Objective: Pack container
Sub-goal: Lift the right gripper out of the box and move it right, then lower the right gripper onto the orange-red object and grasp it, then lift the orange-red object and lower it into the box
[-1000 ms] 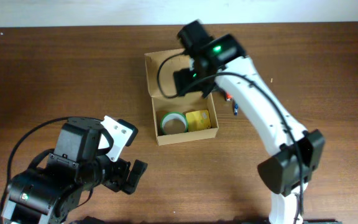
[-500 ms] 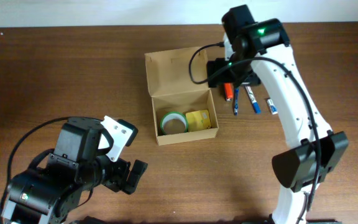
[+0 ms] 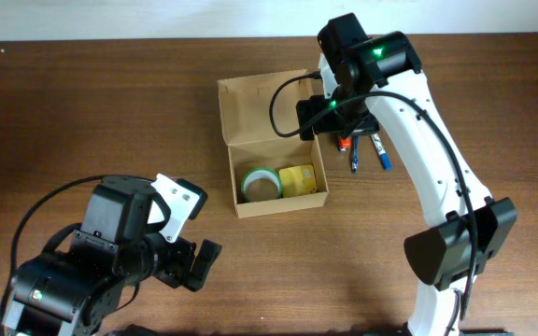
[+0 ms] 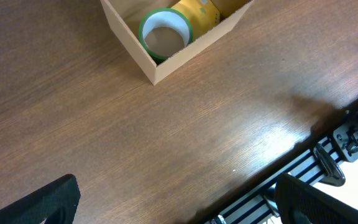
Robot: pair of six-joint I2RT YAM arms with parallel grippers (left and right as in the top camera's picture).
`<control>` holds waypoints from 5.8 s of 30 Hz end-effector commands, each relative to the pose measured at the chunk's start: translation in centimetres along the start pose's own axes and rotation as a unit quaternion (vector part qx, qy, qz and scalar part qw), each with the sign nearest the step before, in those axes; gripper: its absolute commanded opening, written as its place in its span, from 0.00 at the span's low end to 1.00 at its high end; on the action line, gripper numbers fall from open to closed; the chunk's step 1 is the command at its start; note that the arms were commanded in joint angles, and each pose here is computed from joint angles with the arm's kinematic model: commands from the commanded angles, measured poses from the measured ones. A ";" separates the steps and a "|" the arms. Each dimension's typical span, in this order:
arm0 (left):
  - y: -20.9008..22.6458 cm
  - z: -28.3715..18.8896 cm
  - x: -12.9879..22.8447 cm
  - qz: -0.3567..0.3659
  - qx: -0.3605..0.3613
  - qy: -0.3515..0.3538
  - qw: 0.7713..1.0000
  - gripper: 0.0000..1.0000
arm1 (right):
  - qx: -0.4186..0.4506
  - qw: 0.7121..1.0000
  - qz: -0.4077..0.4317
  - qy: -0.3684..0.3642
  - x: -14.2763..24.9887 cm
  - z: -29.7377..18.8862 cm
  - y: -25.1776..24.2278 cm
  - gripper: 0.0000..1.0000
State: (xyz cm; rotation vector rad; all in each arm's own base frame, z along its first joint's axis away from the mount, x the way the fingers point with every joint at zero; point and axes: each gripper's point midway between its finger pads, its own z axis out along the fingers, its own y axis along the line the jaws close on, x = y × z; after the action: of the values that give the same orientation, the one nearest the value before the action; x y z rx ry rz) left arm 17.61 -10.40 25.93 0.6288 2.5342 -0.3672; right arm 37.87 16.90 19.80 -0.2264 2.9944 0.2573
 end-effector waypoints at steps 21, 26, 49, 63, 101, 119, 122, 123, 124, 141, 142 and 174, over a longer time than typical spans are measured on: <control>-0.2 -0.2 -0.1 0.010 0.006 -0.006 1.000 0.99 | 0.046 0.992 0.023 -0.119 -5.7 -3.4 -10.5 0.93; -0.2 -0.2 -0.1 0.010 0.006 -0.006 1.000 1.00 | 0.050 0.988 0.027 -0.147 -7.5 -3.4 -12.8 0.94; -0.2 -0.2 -0.1 0.010 0.006 -0.006 1.000 1.00 | -0.007 0.998 -0.015 -0.062 -9.6 9.6 -13.3 0.91; -0.2 -0.2 -0.1 0.010 0.006 -0.006 1.000 1.00 | -0.014 0.999 -0.042 -0.020 -9.0 14.7 -10.6 0.87; -0.2 -0.2 -0.1 0.010 0.006 -0.006 1.000 1.00 | 0.015 0.998 -0.060 0.019 -8.0 20.1 -9.5 0.61; -0.2 -0.2 -0.1 0.010 0.006 -0.006 1.000 1.00 | 0.051 0.997 -0.049 0.029 -7.6 20.0 -10.8 0.09; -0.2 -0.2 -0.1 0.010 0.006 -0.006 1.000 1.00 | 0.051 0.997 -0.049 0.031 -7.5 19.6 -10.7 0.07; -0.2 -0.2 -0.1 0.010 0.006 -0.006 1.000 1.00 | 0.050 0.997 -0.049 0.030 -7.5 19.3 -10.6 0.06; -0.2 -0.2 -0.1 0.010 0.006 -0.006 1.000 1.00 | 0.051 0.997 -0.049 0.028 -7.6 19.0 -10.6 0.05; -0.2 -0.2 -0.1 0.010 0.006 -0.006 1.000 1.00 | 0.048 0.996 -0.055 -0.054 -11.3 9.5 -8.8 0.05; -0.2 -0.2 -0.1 0.010 0.006 -0.006 1.000 1.00 | 0.048 0.995 -0.056 -0.060 -11.6 8.7 -8.7 0.05; -0.2 -0.2 -0.1 0.010 0.006 -0.006 1.000 1.00 | -0.026 0.971 -0.169 -0.168 -9.5 -5.8 1.6 0.04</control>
State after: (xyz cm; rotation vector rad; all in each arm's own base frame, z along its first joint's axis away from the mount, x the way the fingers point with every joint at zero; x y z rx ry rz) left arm 17.62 -10.40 25.94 0.6287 2.5338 -0.3673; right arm 48.04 15.82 24.05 -0.4912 2.6588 0.2534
